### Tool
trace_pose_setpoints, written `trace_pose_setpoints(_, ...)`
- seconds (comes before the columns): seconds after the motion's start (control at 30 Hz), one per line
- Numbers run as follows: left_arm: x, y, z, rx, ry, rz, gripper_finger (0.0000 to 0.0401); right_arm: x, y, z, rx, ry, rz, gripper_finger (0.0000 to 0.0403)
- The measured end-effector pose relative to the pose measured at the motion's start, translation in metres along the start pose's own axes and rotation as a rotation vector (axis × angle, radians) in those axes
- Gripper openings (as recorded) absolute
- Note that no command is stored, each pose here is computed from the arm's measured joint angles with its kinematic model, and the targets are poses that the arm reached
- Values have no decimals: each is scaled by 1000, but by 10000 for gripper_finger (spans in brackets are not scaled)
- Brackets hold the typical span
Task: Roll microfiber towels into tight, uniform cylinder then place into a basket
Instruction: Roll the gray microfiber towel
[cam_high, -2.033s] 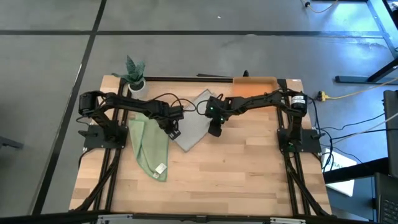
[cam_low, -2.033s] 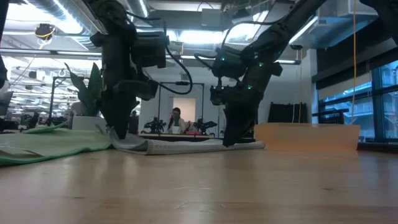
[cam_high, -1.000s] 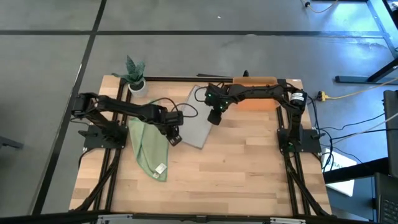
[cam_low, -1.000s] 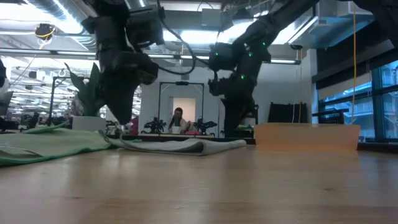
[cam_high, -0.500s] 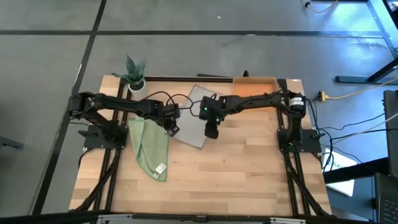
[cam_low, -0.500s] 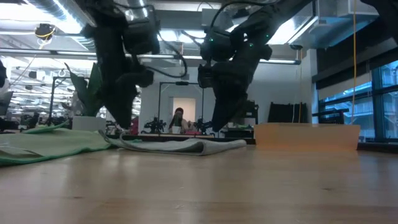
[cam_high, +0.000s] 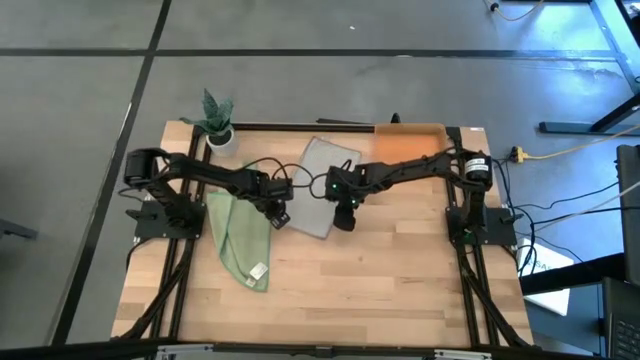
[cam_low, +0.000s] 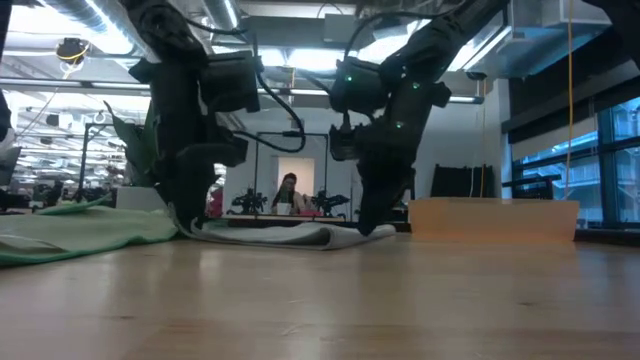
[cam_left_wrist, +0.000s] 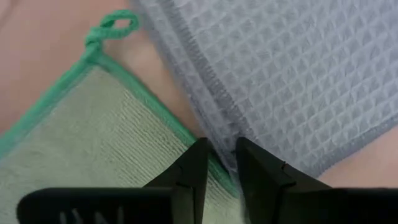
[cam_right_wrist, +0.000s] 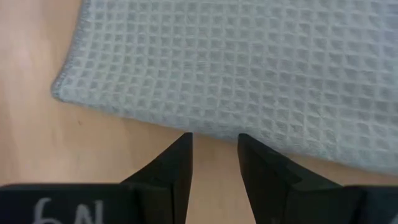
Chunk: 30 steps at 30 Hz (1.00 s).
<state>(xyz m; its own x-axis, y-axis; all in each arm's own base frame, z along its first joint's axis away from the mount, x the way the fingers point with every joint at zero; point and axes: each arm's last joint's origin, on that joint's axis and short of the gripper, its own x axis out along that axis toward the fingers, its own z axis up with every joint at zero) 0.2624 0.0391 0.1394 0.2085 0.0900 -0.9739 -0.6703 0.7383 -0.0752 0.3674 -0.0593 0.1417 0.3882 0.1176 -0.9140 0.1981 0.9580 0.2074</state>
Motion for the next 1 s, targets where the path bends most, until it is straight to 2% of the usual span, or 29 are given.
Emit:
trace_pose_setpoints(0.23,4,-17,-5,47,-13,-50,80,-2,-11,0,22,0,-71,129)
trace_pose_setpoints(0.4,3,-29,-9,35,-23,-114,80,-3,-19,1,41,-3,-90,129)
trace_pose_setpoints(0.6,3,-41,-12,20,-53,-170,80,-5,-29,1,54,-8,-184,129)
trace_pose_setpoints(0.77,2,-39,-12,-11,-60,-147,80,-17,-26,1,20,-7,-189,129)
trace_pose_setpoints(1.0,-21,-22,-8,-84,-87,-120,80,-61,-8,8,-44,-107,-177,129)
